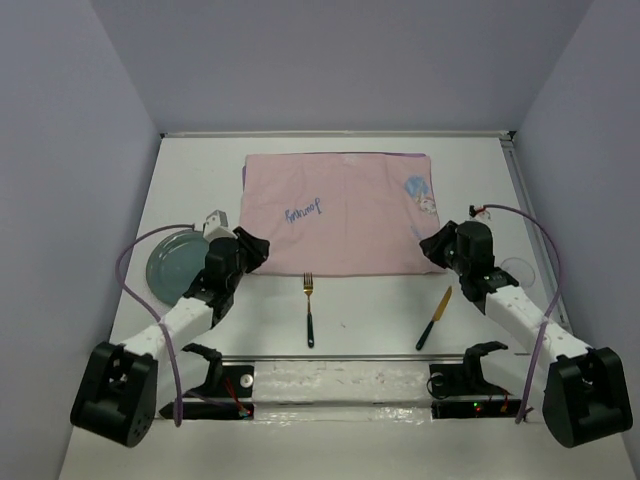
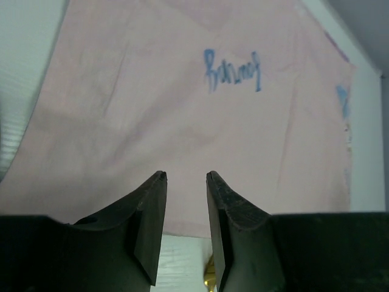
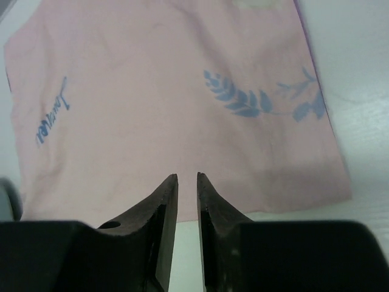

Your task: Set the dinner table for one person

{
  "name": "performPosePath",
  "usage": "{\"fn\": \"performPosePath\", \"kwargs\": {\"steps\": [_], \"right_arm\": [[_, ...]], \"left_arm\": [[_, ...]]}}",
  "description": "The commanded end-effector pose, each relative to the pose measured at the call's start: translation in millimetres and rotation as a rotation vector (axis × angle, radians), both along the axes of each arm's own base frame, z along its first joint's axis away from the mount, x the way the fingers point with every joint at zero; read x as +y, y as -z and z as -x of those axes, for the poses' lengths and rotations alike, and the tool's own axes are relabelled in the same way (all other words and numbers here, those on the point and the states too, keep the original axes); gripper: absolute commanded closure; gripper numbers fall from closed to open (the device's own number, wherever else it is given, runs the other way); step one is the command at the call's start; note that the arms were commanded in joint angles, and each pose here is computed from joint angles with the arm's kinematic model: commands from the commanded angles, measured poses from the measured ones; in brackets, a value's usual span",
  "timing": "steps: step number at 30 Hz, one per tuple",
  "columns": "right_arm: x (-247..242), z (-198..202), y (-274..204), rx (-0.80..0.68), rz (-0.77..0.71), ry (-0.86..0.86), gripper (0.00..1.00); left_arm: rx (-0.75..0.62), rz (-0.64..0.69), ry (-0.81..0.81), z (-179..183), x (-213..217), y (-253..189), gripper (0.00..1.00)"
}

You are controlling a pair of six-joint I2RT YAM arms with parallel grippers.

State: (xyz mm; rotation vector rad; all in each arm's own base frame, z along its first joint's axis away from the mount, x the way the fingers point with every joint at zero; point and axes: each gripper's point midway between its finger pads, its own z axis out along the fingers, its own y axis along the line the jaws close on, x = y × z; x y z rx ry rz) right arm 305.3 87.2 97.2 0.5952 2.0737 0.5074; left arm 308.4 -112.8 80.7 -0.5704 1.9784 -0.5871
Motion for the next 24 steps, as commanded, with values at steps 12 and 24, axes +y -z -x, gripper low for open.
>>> {"fn": "performPosePath", "kwargs": {"steps": [12,24], "right_arm": [[267.2,-11.1,-90.9,-0.175,-0.177,-0.614,0.72],[467.8,-30.6,-46.0,-0.081,-0.297,-0.858,0.68]], "left_arm": [[-0.662,-0.120,0.034,46.9,26.4,-278.6,0.34],[-0.755,-0.226,0.103,79.1,31.0,-296.5,0.18]]}}
